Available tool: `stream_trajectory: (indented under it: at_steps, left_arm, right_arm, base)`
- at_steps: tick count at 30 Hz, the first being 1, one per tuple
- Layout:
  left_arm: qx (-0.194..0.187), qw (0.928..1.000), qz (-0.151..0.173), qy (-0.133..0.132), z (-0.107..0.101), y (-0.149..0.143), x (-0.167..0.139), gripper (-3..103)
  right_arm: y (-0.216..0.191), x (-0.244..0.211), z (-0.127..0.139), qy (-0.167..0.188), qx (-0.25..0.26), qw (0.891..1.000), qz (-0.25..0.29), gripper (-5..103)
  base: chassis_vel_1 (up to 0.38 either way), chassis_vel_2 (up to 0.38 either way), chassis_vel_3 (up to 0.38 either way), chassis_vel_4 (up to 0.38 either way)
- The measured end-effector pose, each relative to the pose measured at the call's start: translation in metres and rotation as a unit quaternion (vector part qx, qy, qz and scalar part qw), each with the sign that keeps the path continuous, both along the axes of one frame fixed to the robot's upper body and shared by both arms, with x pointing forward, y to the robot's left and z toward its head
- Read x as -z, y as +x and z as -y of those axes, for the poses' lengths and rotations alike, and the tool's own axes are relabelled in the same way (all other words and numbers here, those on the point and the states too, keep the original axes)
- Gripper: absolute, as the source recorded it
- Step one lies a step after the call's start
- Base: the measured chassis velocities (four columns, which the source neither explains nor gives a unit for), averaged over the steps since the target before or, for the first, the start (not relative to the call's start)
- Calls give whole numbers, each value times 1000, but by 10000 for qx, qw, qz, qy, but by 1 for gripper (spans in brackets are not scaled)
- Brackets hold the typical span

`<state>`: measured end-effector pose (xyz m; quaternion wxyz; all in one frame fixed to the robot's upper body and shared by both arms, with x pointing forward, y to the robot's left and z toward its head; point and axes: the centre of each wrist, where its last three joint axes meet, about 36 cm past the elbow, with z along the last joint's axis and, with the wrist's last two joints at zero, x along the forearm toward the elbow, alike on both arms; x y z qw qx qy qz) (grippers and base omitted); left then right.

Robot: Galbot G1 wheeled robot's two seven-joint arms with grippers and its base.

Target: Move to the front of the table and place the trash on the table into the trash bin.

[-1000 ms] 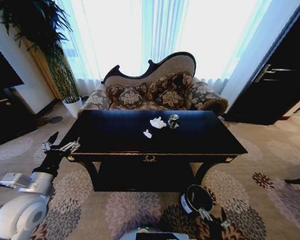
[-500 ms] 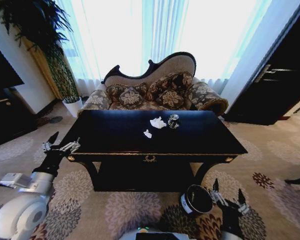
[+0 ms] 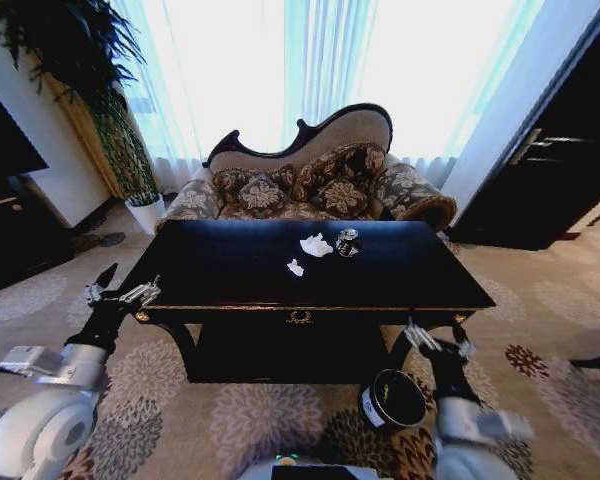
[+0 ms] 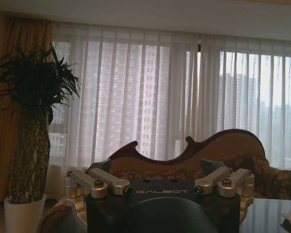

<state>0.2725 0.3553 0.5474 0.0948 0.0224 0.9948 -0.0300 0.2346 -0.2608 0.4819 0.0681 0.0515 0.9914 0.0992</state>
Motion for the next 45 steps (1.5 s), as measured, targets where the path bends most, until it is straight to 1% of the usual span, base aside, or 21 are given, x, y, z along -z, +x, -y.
stream_trajectory:
  at_steps: [3, 6, 7, 9, 11, 13, 16, 18, 19, 20, 23, 24, 26, 32, 37, 39, 41, 43, 45]
  left_arm:
    - [0, 10000, 0, 0, 0, 0, 0, 100]
    - [0, 10000, 0, 0, 0, 0, 0, 100]
    - [0, 10000, 0, 0, 0, 0, 0, 100]
    - [0, 10000, 0, 0, 0, 0, 0, 100]
    - [0, 10000, 0, 0, 0, 0, 0, 100]
    - [0, 10000, 0, 0, 0, 0, 0, 100]
    - [0, 10000, 0, 0, 0, 0, 0, 100]
    - [1, 10000, 1, 0, 0, 0, 0, 100]
    - [0, 10000, 1, 0, 0, 0, 0, 100]
    - [0, 10000, 1, 0, 0, 0, 0, 100]
    - [0, 10000, 1, 0, 0, 0, 0, 100]
    - [0, 10000, 1, 0, 0, 0, 0, 100]
    - [1, 10000, 1, 0, 0, 0, 0, 100]
    - [0, 10000, 1, 0, 0, 0, 0, 100]
    - [1, 10000, 1, 0, 0, 0, 0, 100]
    - [1, 10000, 1, 0, 0, 0, 0, 100]
    - [0, 10000, 1, 0, 0, 0, 0, 100]
    - [0, 10000, 1, 0, 0, 0, 0, 100]
    - [1, 10000, 1, 0, 0, 0, 0, 100]
  right_arm:
    - [8, -8, 4, -138, -171, 9997, -131, 100]
    - [27, -16, 13, -497, -584, 9966, -302, 100]
    - [27, -16, 13, -497, -584, 9966, -302, 100]
    - [45, -17, 22, -688, -800, 9935, -418, 100]
    - [62, -17, 30, -791, -906, 9916, -481, 100]
    - [69, -18, 33, -799, -954, 9909, -518, 100]
    - [105, -26, 49, -857, -1094, 9880, -676, 100]
    - [110, -26, 52, -872, -1114, 9873, -716, 100]
    - [130, -30, 61, -1003, -1161, 9848, -814, 100]
    - [130, -30, 61, -1003, -1161, 9848, -814, 100]
    - [159, -34, 74, -1221, -1148, 9816, -913, 100]
    - [159, -34, 74, -1221, -1148, 9816, -913, 100]
    - [193, -34, 83, -1429, -1102, 9784, -1004, 100]
    - [215, -25, 80, -1503, -1205, 9740, -1189, 100]
    - [227, -24, 74, -1498, -1275, 9730, -1207, 100]
    - [241, -30, 66, -1594, -1349, 9716, -1116, 100]
    - [245, -32, 63, -1626, -1368, 9711, -1089, 100]
    - [259, -38, 51, -1716, -1450, 9688, -1042, 100]
    - [262, -38, 48, -1731, -1471, 9682, -1048, 100]
  base:
    - [0, 0, 0, 0]
    - [0, 0, 0, 0]
    - [0, 0, 0, 0]
    - [0, 0, 0, 0]
    - [0, 0, 0, 0]
    - [0, 0, 0, 0]
    - [0, 0, 0, 0]
    - [0, 0, 0, 0]
    - [0, 0, 0, 0]
    - [0, 0, 0, 0]
    - [0, 0, 0, 0]
    - [0, 0, 0, 0]
    - [0, 0, 0, 0]
    - [0, 0, 0, 0]
    - [0, 0, 0, 0]
    - [0, 0, 0, 0]
    - [0, 0, 0, 0]
    - [0, 0, 0, 0]
    - [0, 0, 0, 0]
